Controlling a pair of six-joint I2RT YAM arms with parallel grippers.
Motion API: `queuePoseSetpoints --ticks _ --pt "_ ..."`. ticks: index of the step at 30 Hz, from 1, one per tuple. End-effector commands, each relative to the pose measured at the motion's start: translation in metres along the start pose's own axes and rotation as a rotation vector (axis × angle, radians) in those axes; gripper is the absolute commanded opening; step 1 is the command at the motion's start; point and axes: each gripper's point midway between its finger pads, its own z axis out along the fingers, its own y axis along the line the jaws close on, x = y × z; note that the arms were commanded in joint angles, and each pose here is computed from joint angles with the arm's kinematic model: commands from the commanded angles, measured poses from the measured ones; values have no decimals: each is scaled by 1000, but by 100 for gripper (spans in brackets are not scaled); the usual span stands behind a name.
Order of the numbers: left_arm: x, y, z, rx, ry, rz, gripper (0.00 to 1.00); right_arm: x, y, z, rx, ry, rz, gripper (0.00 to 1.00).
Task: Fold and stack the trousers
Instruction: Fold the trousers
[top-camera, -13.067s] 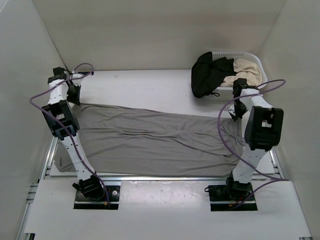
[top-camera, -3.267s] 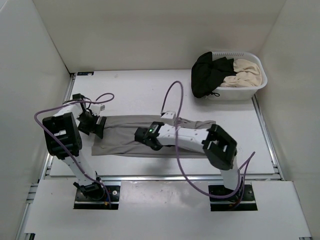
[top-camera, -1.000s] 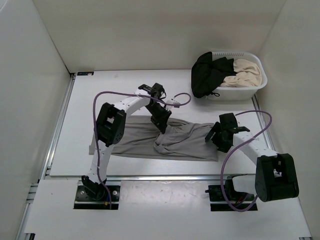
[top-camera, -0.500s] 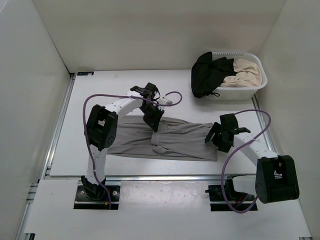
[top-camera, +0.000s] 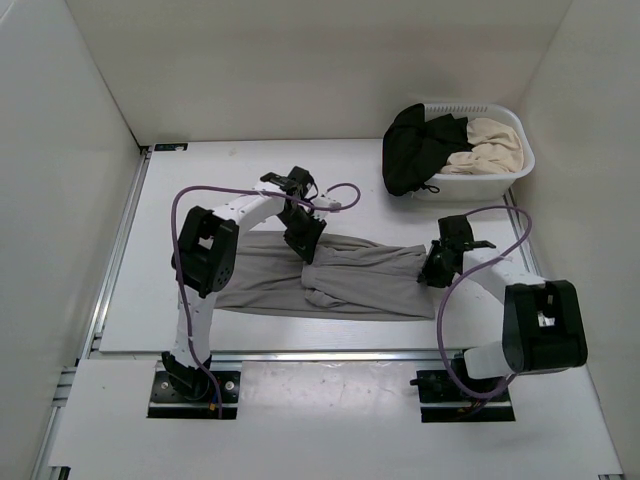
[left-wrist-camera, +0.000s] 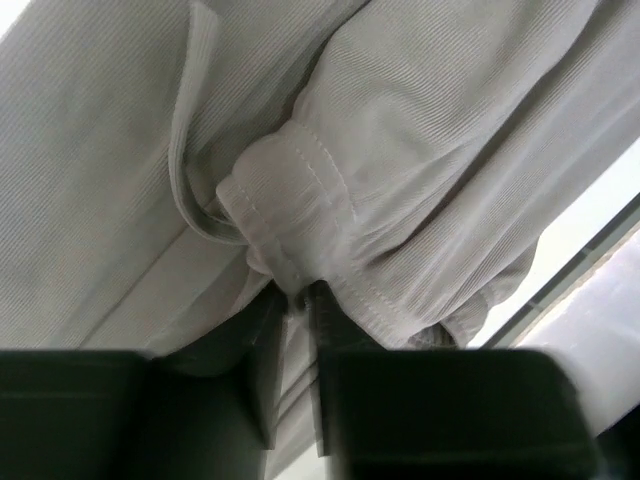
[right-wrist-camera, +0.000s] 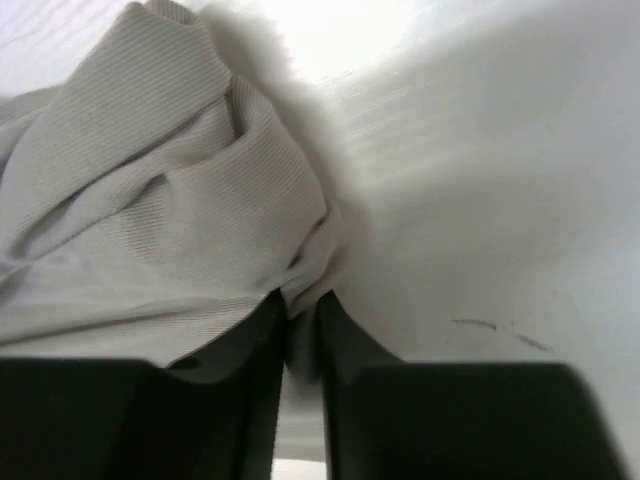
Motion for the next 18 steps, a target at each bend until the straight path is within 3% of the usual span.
queuePoseSetpoints --ticks 1,3,7,13,18 --pt "-18 2 -12 -24 -57 34 33 16 -6 9 2 83 -15 17" --pt "-18 5 -13 -27 -60 26 42 16 -12 7 31 81 -15 6" --pt "-28 14 -22 -59 -88 48 43 9 -9 -4 27 53 -17 1" --pt "-32 26 -35 -71 -97 78 48 -13 -10 -27 64 29 -41 0" --pt "-35 53 -88 -123 -180 44 48 -30 -29 -52 122 14 4 0"
